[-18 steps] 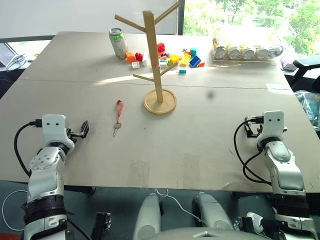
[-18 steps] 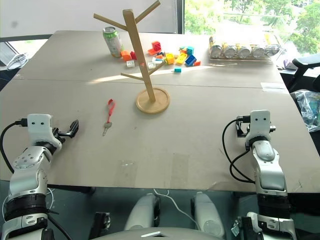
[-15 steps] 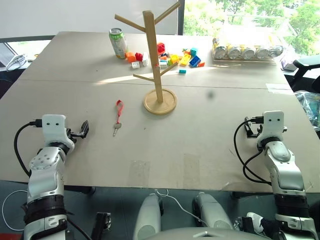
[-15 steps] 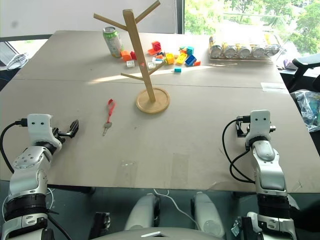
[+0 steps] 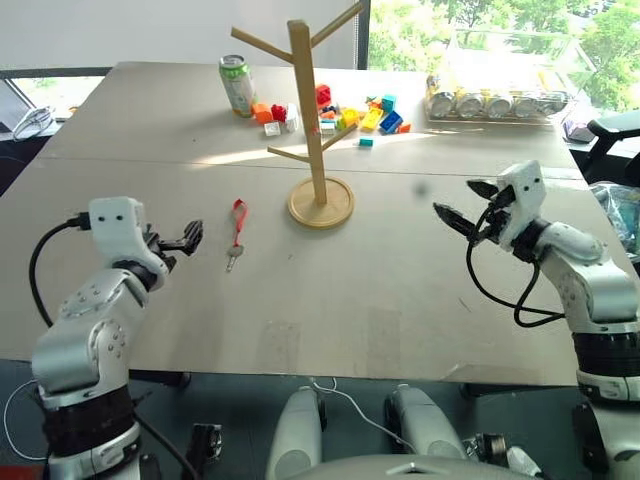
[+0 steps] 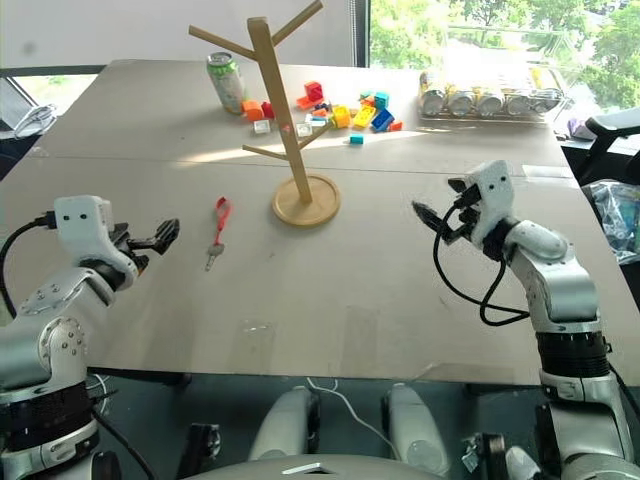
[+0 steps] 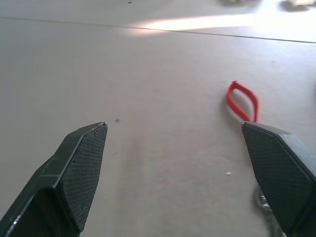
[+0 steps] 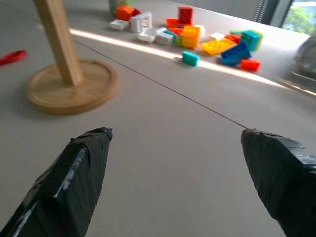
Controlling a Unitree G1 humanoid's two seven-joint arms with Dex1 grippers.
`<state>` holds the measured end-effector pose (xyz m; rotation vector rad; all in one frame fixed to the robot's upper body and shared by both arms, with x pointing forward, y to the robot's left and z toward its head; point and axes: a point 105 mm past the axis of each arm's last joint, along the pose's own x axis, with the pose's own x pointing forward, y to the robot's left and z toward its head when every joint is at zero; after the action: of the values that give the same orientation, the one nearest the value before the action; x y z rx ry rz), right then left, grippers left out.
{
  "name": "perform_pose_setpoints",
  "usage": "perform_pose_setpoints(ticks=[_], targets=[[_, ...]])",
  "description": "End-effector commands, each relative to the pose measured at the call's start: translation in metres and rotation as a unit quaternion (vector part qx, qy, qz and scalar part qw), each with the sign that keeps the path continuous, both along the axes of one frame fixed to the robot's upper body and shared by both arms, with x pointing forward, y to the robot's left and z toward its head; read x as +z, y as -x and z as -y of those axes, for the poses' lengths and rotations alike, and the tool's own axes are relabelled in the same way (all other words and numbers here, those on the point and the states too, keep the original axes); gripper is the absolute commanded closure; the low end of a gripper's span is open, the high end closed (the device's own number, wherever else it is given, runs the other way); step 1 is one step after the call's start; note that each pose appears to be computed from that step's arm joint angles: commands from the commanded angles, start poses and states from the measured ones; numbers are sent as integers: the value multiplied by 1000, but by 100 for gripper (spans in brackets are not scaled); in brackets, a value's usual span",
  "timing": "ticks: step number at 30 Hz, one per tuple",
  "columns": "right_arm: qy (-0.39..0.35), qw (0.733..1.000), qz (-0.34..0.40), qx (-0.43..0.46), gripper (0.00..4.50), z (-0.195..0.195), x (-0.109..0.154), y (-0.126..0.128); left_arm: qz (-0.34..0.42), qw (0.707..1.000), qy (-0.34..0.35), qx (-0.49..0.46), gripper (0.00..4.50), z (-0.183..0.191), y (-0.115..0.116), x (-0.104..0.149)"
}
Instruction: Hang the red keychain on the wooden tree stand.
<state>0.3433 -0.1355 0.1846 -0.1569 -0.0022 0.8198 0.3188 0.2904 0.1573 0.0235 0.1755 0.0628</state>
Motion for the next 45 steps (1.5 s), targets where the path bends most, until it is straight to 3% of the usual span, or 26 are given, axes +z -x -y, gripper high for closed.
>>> perform_pose_setpoints(ticks=[1, 11, 23, 26, 33, 34, 41, 45], targets=[[1, 992, 5, 123, 2, -31, 24, 29, 5, 1000, -4, -5, 0, 9, -12, 5], [7, 978, 7, 208, 2, -53, 52, 54, -48, 998, 25, -44, 0, 37, -42, -27], [10, 978, 0, 210, 2, -55, 54, 60, -76, 996, 12, -51, 0, 46, -48, -41], [8, 977, -2, 214, 0, -56, 55, 61, -82, 995, 8, -48, 87, 43, -48, -42], [-2, 975, -7, 222, 0, -58, 57, 64, -97, 994, 16, -47, 424, 42, -46, -45], [-2, 975, -7, 222, 0, -58, 57, 64, -99, 994, 15, -47, 444, 42, -46, -45], [-5, 976, -5, 218, 0, -58, 58, 62, -103, 994, 14, -41, 444, 39, -43, -45], [-6, 978, -5, 207, 0, -56, 56, 60, -81, 996, 11, -43, 444, 36, -41, -33]])
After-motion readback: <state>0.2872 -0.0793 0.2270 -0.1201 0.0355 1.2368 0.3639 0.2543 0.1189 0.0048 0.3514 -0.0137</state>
